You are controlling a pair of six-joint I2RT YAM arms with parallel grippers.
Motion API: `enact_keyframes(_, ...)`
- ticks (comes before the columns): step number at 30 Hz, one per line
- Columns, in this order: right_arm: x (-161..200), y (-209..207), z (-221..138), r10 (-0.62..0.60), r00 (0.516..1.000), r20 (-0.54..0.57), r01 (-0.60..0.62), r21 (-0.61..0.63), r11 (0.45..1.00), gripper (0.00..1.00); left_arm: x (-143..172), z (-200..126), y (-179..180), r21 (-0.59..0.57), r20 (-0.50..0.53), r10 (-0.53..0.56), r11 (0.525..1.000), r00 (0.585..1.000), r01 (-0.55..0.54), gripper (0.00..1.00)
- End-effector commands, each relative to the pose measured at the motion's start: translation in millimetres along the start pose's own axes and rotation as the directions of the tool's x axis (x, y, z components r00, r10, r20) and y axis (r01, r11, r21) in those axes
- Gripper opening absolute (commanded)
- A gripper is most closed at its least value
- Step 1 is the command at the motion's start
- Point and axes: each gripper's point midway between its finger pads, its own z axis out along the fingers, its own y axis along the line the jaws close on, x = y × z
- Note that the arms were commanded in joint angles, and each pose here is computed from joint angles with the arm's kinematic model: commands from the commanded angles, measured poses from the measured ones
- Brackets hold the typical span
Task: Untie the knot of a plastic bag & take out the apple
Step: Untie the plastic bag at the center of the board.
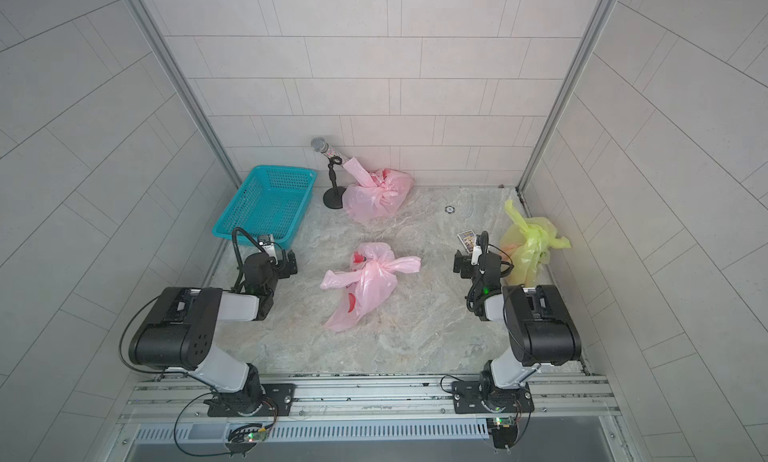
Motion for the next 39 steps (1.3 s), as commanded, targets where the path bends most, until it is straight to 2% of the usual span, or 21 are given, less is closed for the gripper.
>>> enact_keyframes(1, -5.0, 2.6, 1.8, -0.016, 1.0, 0.013, 0.016, -0.009, 1.0, 1.0, -10.0, 2.4, 1.7, -0.013, 0.032, 0.007, 1.0, 0.999, -0.006, 1.0)
enact_keyframes(39, -5.6, 1.2, 0.8, -0.01, 1.0, 0.02, 0.01, -0.007, 1.0, 1.0, -11.9, 0.1, 1.8, -0.01, 0.042, 0.001, 1.0, 0.999, 0.0, 1.0)
